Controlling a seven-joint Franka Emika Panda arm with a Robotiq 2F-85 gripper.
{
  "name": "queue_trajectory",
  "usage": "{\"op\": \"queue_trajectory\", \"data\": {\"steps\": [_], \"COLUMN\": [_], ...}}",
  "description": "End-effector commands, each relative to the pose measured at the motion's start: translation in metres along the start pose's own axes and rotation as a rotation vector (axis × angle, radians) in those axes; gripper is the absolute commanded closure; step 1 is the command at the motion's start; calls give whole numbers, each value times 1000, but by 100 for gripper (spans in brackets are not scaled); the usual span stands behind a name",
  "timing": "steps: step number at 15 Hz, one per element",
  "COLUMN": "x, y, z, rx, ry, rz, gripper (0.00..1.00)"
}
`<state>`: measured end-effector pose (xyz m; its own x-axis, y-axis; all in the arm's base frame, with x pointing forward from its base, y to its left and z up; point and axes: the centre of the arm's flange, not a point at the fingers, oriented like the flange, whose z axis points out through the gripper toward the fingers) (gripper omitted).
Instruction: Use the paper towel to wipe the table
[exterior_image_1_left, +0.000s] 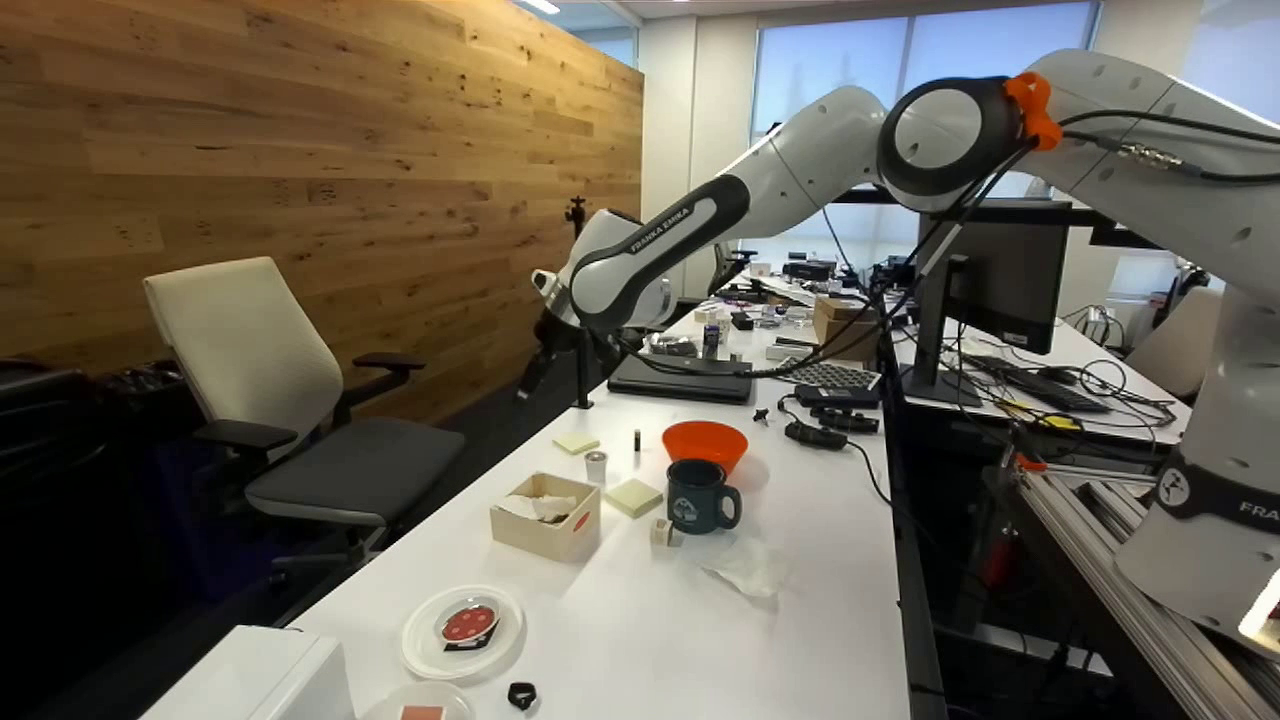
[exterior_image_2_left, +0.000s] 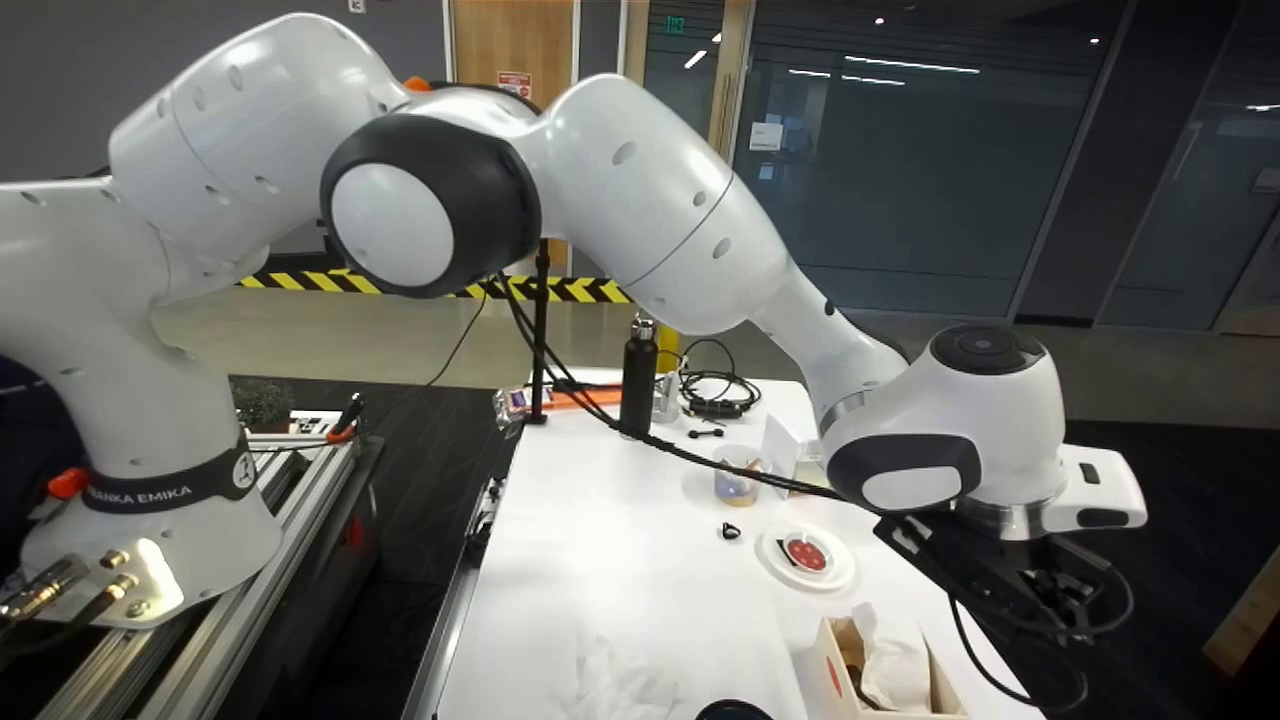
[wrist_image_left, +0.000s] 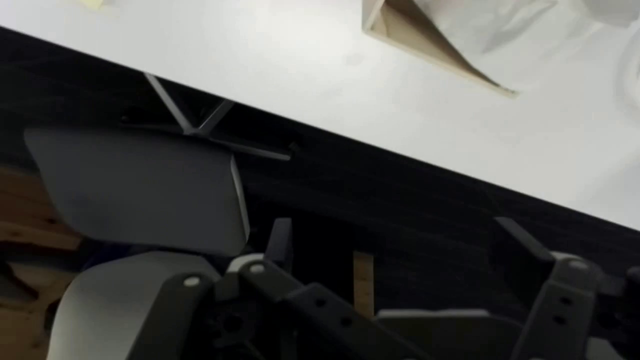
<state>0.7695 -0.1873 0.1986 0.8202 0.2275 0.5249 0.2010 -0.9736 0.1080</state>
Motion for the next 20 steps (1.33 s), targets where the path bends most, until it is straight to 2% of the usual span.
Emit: {"op": "queue_trajectory", "data": {"steps": [1, 2, 3, 6, 11, 15, 16, 17, 20], "x": [-29, -33, -36, -33, -2, 23, 27, 18, 19], "y": [-29, -35, -41, -56, -85, -75, -61, -82, -66], "z": [-48, -54, -57, -87, -140, -163, -160, -160, -164], "rx": [-25, 16, 9, 109, 213, 233, 232, 217, 211], "ry": [-10, -74, -123, -231, -420, -476, -475, -463, -470], "rz": [-66, -116, -126, -169, -274, -307, -309, -286, -298], "gripper": [0, 0, 0, 0, 0, 0, 0, 0, 0]}}
